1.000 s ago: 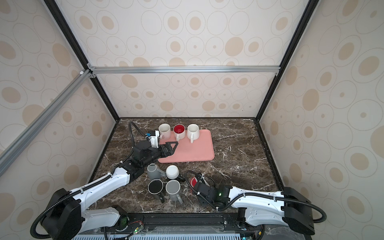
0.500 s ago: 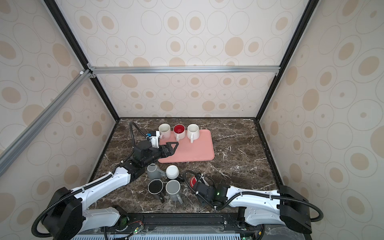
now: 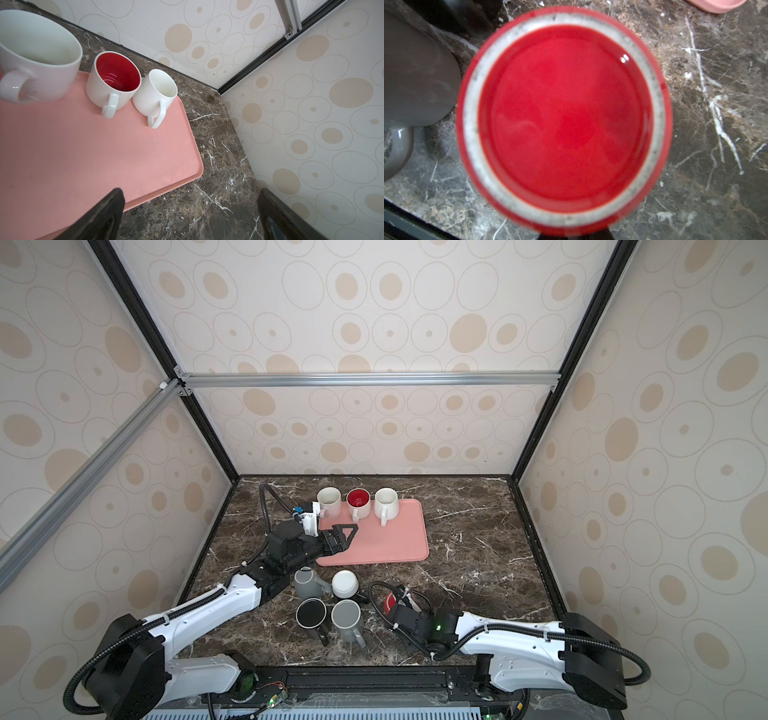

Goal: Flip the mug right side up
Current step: 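Lift the red mug with the right gripper toward the left gripper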

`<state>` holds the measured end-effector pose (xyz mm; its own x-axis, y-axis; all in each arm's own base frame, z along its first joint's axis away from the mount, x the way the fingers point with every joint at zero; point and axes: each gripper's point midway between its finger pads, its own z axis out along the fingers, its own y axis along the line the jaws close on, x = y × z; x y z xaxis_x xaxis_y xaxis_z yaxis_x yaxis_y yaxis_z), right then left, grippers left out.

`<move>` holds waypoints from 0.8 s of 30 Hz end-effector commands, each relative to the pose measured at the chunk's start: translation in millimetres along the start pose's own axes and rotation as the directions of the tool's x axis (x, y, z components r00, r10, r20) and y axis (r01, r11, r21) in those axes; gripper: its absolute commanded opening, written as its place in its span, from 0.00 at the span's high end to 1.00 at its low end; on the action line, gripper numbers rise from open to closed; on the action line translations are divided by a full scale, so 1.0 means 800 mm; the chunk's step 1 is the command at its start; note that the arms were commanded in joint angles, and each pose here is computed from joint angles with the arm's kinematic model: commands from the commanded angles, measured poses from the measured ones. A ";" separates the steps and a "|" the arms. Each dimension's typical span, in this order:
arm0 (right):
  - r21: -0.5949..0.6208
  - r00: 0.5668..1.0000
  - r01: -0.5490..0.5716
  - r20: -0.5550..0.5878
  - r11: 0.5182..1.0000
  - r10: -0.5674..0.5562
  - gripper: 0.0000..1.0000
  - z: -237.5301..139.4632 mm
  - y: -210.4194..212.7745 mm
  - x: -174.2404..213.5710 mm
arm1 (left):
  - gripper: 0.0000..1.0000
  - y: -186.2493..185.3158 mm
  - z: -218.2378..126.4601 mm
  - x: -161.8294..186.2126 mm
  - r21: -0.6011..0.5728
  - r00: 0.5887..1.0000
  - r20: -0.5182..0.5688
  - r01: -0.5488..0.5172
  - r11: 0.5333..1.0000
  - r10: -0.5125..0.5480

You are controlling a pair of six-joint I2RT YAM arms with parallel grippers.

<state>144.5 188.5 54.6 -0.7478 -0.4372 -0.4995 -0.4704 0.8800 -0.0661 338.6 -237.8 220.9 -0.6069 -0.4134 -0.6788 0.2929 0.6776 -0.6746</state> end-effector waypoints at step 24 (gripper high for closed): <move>-0.445 0.676 -0.162 0.601 0.881 0.428 1.00 -0.186 -0.054 -0.332 | 0.01 -0.087 -0.018 -0.045 0.341 0.993 0.110 0.010 0.940 -0.051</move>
<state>280.9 217.5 256.4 -0.5376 0.0525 -0.8415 -0.3964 0.8651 0.3073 333.2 -254.3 263.7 -0.5669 -0.4934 -0.6597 0.4280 0.5078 -0.7476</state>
